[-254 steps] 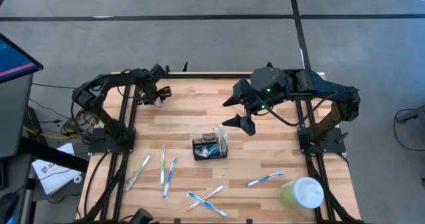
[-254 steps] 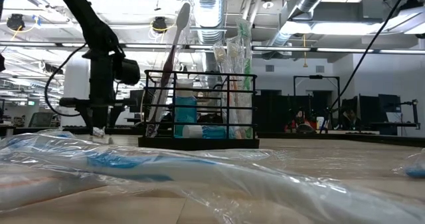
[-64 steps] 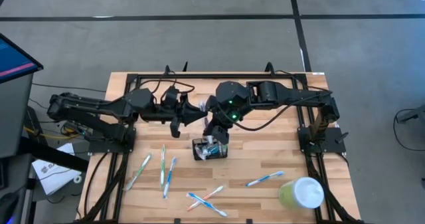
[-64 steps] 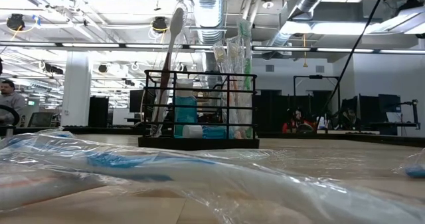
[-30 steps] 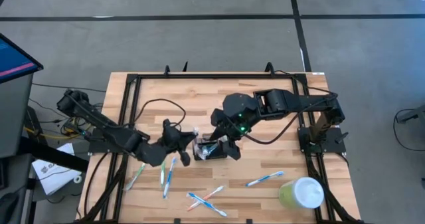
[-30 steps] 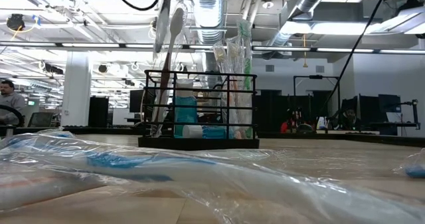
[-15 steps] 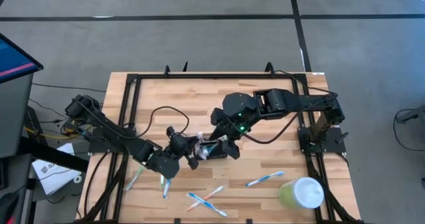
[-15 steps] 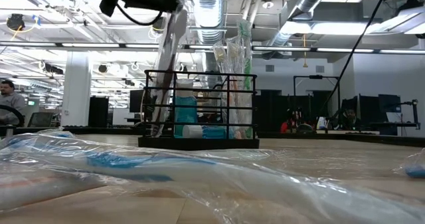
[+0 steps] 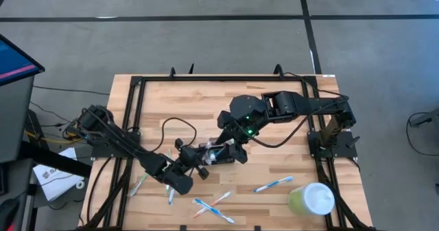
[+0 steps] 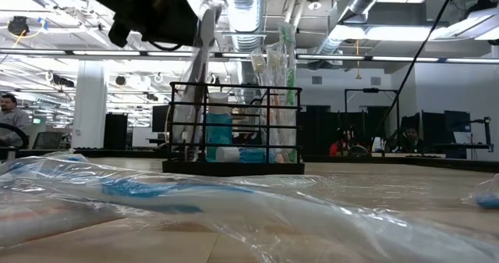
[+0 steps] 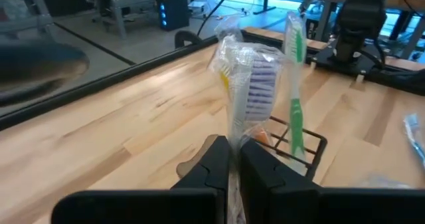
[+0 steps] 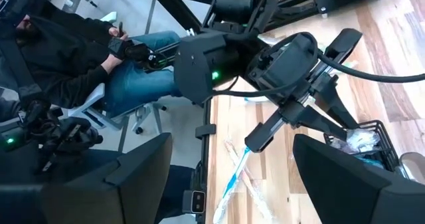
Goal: Pick & Place toothbrushing station
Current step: Put the purple toothbrush into the bottom left section of the mesh organizer
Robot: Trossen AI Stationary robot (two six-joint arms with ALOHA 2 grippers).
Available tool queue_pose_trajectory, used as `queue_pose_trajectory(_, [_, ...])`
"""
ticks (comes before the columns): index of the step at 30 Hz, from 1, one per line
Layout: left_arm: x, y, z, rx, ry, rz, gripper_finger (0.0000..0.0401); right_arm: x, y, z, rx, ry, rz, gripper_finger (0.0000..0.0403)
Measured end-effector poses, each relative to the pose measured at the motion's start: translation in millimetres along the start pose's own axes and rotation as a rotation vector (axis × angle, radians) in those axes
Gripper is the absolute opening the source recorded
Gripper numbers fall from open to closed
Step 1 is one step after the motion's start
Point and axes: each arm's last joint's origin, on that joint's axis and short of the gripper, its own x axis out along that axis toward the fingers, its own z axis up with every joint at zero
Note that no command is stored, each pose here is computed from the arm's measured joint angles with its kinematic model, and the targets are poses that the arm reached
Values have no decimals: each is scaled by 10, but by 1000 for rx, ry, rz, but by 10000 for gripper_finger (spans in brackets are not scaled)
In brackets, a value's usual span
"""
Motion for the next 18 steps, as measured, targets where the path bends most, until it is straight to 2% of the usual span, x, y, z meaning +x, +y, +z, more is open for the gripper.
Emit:
queue_pose_trajectory(11, [13, 0, -35, -19, -11, 17, 15, 1, 0, 1, -5, -1, 0, 305])
queue_pose_trajectory(18, [4, 129, -217, -93, -26, 47, 6, 2, 2, 2, -8, -3, 1, 305])
